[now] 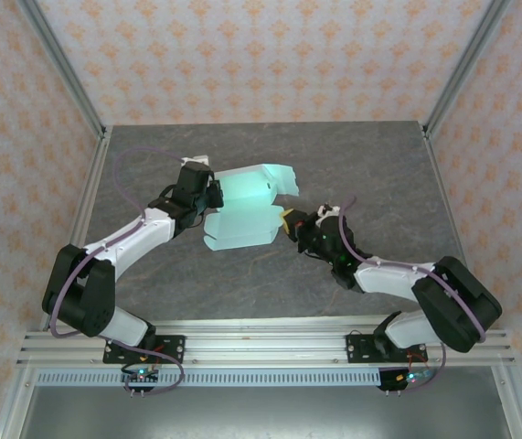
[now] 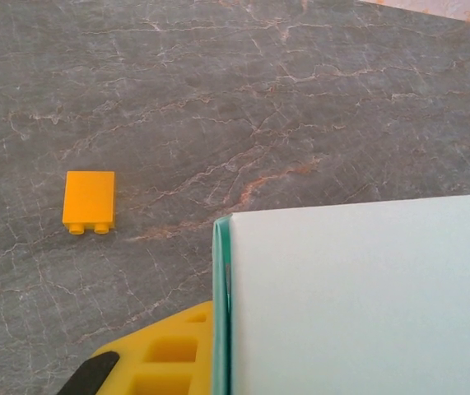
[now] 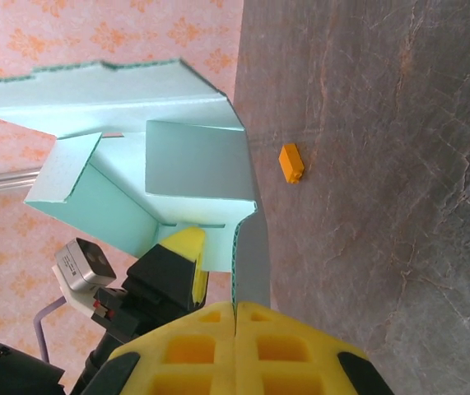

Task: Fold the paper box

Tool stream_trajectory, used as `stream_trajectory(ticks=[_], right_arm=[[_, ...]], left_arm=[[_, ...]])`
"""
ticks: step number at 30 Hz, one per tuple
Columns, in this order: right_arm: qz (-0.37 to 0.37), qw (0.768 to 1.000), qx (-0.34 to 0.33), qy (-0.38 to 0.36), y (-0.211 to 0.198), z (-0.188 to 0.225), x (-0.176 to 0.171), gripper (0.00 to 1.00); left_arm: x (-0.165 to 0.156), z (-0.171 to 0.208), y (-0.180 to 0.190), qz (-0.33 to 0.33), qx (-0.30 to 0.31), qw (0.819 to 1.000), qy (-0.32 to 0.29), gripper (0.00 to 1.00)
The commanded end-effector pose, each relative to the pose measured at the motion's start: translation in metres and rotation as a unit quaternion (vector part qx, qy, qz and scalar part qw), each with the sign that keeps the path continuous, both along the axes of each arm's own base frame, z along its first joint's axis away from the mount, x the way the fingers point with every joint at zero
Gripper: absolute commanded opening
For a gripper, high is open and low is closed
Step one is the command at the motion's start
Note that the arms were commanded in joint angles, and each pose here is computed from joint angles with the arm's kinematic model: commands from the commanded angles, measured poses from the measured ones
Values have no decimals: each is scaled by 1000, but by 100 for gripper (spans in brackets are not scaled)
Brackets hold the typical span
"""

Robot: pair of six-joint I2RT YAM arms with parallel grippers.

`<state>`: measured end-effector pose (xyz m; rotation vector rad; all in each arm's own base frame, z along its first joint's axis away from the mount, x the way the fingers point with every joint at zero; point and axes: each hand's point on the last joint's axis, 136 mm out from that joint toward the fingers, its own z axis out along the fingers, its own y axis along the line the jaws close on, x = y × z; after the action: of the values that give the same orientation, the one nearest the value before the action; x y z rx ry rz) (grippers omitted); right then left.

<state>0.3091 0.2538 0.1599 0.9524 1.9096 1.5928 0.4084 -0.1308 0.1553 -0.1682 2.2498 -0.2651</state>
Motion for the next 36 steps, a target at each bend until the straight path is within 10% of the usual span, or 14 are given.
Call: stream_trajectory(ticks=[1,13,24,36], right_arm=[[-46,999,-10,-11,-16,11,6,0],[-7,973,-224,-52,-46,22,1,39],[75,850,-497,-157,-113,72,36,48],[287,815,-455,-217,-49,43,84,42]], left_arm=[[-3,5,3,10,-3,1000,-6,1],[-4,7,2,3,-2,1000,-5,1],[-6,6,0,-6,-4,1000,-2,1],[-6,9,-5,-18,-6,1000,1,1]])
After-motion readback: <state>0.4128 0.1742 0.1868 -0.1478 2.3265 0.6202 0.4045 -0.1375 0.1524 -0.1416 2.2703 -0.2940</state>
